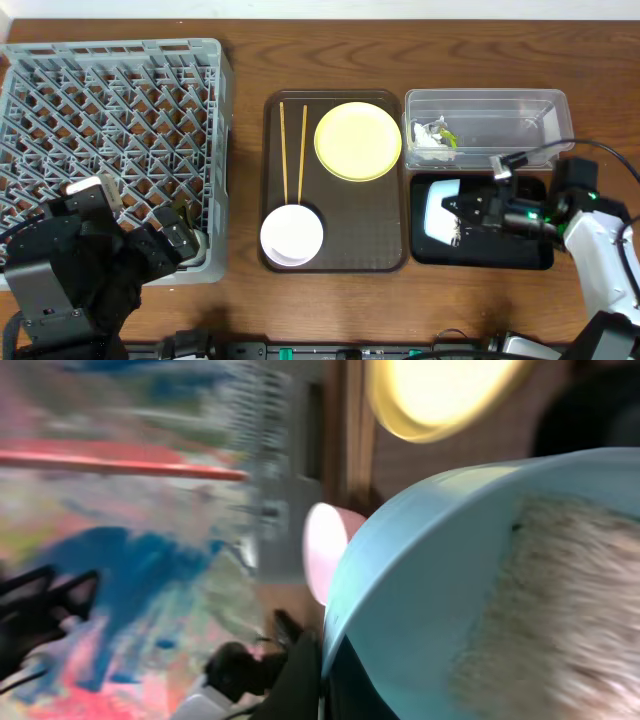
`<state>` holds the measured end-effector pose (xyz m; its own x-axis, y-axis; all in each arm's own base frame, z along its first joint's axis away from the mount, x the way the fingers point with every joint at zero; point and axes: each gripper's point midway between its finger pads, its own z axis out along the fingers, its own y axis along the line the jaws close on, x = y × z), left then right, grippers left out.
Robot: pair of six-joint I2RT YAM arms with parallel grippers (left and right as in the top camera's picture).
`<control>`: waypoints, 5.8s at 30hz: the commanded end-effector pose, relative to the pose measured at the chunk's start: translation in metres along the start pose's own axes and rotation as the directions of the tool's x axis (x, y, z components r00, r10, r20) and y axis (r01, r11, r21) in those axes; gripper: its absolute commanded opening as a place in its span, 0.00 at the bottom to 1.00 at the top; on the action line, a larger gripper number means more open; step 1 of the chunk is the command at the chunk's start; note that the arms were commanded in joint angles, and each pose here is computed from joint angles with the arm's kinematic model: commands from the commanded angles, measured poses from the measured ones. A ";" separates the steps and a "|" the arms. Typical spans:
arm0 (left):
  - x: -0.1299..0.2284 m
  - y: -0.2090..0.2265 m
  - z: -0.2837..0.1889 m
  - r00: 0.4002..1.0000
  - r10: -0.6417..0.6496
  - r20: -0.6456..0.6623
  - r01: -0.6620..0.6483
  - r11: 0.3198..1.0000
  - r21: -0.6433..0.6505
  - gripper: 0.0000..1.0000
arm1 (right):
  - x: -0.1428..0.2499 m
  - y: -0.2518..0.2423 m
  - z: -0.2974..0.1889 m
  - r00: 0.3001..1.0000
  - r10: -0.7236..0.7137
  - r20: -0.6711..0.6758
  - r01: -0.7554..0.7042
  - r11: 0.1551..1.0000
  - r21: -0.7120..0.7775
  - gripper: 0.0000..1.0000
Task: Sort waste into correct bins and load items into the dishwasher
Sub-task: 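Carry the bowl over the black tray and tip the rice out, then set the empty blue bowl back upright on the brown tray, then reach left gripper to the wooden chopsticks and grasp one, then carry the chopstick over the dish rack and release it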
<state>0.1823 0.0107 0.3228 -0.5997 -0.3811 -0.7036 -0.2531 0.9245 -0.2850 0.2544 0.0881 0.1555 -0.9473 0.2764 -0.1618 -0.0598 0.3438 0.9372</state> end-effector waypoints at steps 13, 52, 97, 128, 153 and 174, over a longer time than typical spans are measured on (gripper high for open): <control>-0.001 -0.002 -0.001 1.000 0.008 0.000 -0.008 1.000 0.011 0.99 | -0.003 0.006 -0.009 0.994 -0.077 0.077 0.085 0.991 -0.108 0.01; -0.001 -0.002 -0.001 1.000 0.008 0.000 -0.008 1.000 0.011 0.99 | 0.010 0.023 0.006 0.994 -0.106 -0.025 0.105 0.994 -0.014 0.01; -0.011 -0.045 0.023 0.990 -0.078 -0.119 0.103 0.971 0.217 0.99 | -0.002 0.076 0.109 0.881 -0.424 -0.210 0.449 0.609 0.654 0.51; 0.082 -0.098 0.309 0.760 0.329 -0.560 -0.350 0.934 0.073 0.56 | -0.018 0.078 0.033 0.934 -0.334 -0.123 0.325 0.660 0.678 0.76; 0.124 -0.099 0.378 0.751 0.326 -0.574 -0.338 0.937 0.089 0.38 | -0.016 0.077 0.032 0.936 -0.329 -0.127 0.324 0.658 0.679 0.89; 0.065 -0.093 0.312 0.768 0.351 -0.536 -0.362 0.928 0.088 0.06 | -0.016 0.077 0.032 0.936 -0.329 -0.129 0.325 0.658 0.679 0.97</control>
<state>0.3862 -0.1082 0.0315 -0.9914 0.0132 -0.1305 0.0208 0.9982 -0.0569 0.2754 0.1396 0.2210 -0.9046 0.0340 -0.4249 -0.1307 0.9266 0.3525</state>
